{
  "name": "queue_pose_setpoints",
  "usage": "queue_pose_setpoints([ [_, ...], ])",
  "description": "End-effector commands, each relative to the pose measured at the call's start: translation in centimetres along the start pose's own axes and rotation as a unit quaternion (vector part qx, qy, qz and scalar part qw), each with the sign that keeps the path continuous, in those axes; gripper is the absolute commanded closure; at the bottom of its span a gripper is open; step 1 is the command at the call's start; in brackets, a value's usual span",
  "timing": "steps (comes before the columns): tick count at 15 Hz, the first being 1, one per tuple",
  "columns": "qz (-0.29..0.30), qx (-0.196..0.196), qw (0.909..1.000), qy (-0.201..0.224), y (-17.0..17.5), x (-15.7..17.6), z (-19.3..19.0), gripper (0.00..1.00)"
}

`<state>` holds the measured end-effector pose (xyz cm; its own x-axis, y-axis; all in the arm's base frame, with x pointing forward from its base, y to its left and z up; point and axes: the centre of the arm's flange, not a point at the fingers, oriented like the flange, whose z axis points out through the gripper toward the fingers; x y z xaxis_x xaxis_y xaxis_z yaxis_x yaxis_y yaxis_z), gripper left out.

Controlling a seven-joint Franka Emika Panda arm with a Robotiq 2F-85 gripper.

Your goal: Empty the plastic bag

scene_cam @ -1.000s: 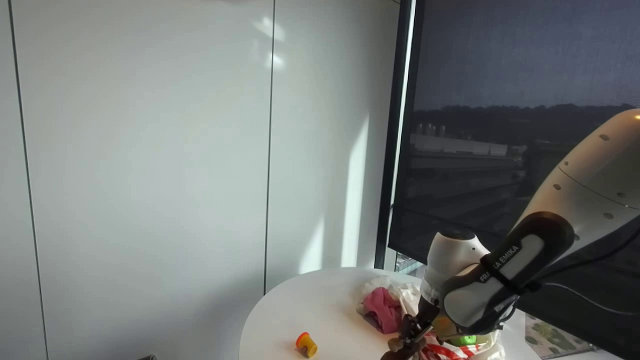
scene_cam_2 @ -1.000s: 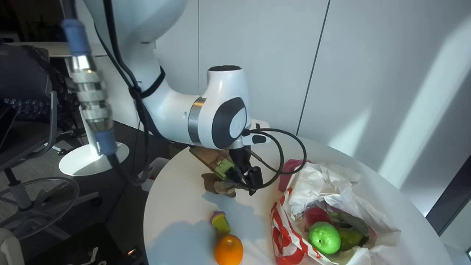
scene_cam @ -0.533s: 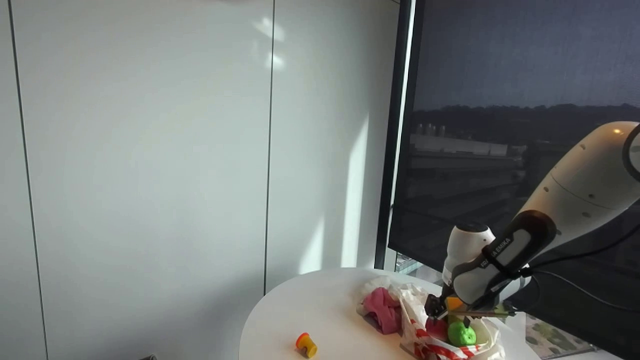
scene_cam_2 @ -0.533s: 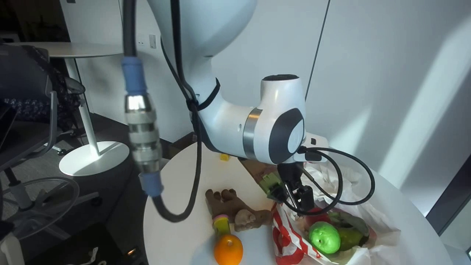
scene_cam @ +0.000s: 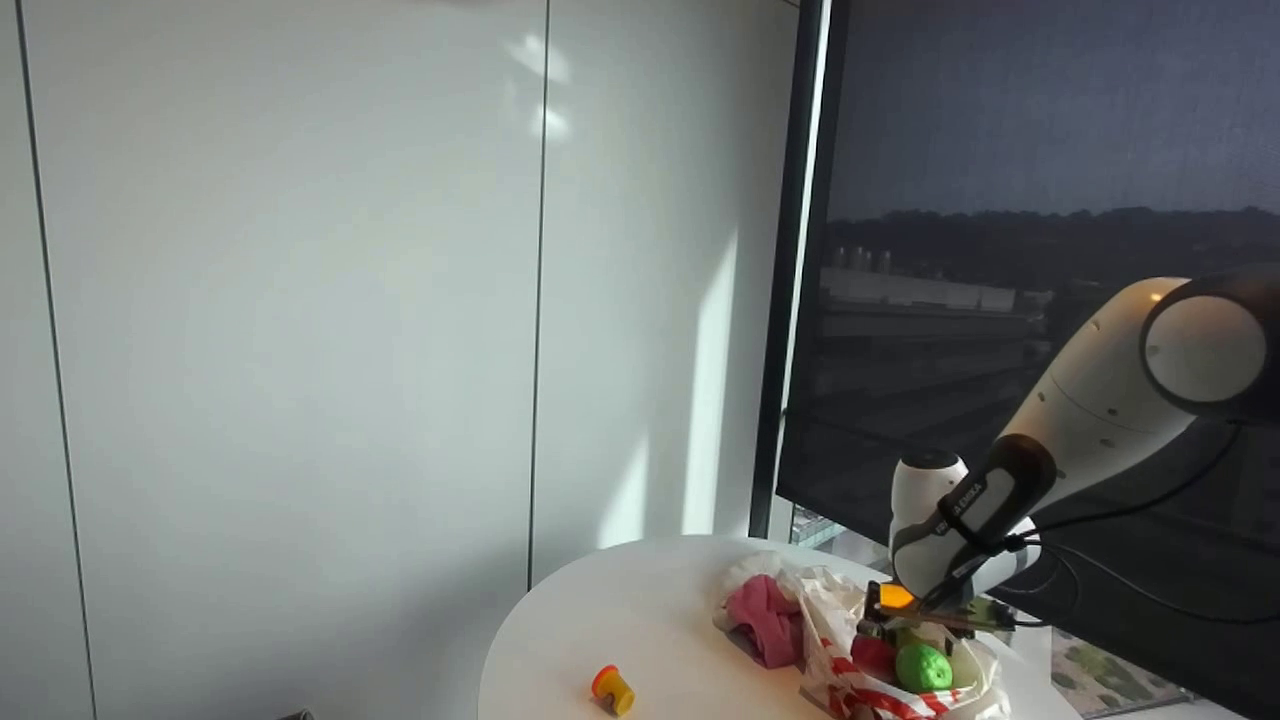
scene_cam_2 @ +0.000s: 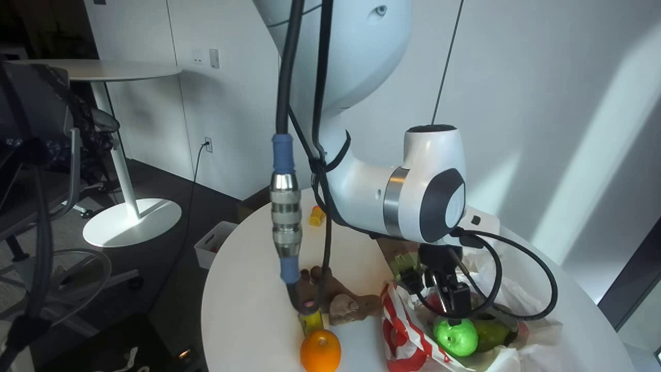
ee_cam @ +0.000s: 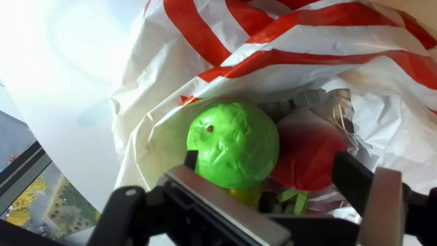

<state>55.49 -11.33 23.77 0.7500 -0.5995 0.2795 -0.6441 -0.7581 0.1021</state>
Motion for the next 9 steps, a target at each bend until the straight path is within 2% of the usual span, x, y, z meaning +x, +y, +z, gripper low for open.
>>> queue_pose_setpoints([
  [1, 0.051, -0.027, 0.9983, -0.007, 0.1, 2.7, 2.3, 0.0],
  [4, 0.071, -0.034, 0.9969, -0.006, 0.7, 3.4, 3.8, 0.0],
  [8, 0.088, -0.036, 0.9951, -0.025, 1.1, 3.5, 5.3, 0.0],
  [9, 0.091, -0.037, 0.9948, -0.028, 1.1, 3.5, 5.5, 0.05],
])
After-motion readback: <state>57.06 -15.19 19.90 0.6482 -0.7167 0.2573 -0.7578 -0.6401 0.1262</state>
